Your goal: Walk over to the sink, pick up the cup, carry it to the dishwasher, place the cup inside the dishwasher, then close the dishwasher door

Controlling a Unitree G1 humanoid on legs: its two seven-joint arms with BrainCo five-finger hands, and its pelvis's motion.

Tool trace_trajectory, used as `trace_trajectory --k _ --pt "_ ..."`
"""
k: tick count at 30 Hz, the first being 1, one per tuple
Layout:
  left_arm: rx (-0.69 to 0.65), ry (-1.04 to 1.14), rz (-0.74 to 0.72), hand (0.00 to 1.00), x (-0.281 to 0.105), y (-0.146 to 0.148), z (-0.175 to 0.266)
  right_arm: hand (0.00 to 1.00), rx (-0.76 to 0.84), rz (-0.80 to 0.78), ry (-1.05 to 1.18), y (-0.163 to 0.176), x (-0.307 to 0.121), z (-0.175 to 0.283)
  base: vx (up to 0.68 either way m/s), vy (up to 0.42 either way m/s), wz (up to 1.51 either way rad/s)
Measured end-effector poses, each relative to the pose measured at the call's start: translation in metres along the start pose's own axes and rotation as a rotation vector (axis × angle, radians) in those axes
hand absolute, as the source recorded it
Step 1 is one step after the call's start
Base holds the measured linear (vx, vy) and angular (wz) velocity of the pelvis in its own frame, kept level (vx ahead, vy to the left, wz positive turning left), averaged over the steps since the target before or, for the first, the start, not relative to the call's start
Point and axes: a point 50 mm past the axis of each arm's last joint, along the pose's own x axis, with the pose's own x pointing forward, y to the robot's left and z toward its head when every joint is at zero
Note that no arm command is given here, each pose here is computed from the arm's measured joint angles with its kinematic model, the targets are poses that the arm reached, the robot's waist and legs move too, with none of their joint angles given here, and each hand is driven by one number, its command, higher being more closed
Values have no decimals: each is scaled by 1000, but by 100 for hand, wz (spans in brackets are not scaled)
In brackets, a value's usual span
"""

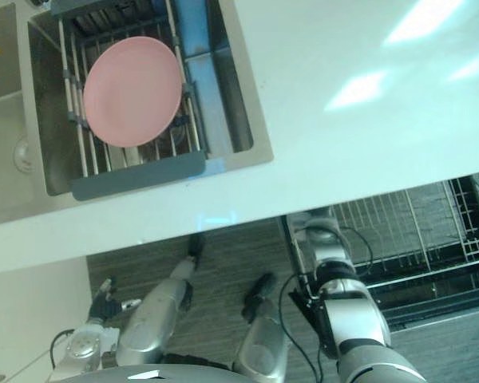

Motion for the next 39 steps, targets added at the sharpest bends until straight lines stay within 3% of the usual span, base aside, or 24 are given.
trace_trajectory --k 1,2,9,22,29,35,39 --pt "4 0 -4 0 0 -1 0 100 -9 1 3 -1 1 1 -36 -114 9" --pt "14 -1 -15 0 0 -2 1 0 -27 12 12 -4 3 3 -50 -119 8" --pt "28 6 -48 0 5 -4 5 0 -151 32 54 -14 13 23 -77 -112 1" --pt "38 39 -64 0 7 -5 5 0 -98 82 119 -10 11 13 -23 -92 -6" --pt "23 102 17 0 -5 14 -11 0 138 17 -67 21 -44 -20 15 -40 -34" --pt "50 291 78 0 -19 35 -47 0 252 -157 -219 -2 -102 -44 134 -11 -47" --pt "75 393 78 0 -24 37 -64 0 291 -210 -351 -14 -122 -33 63 -4 -37"
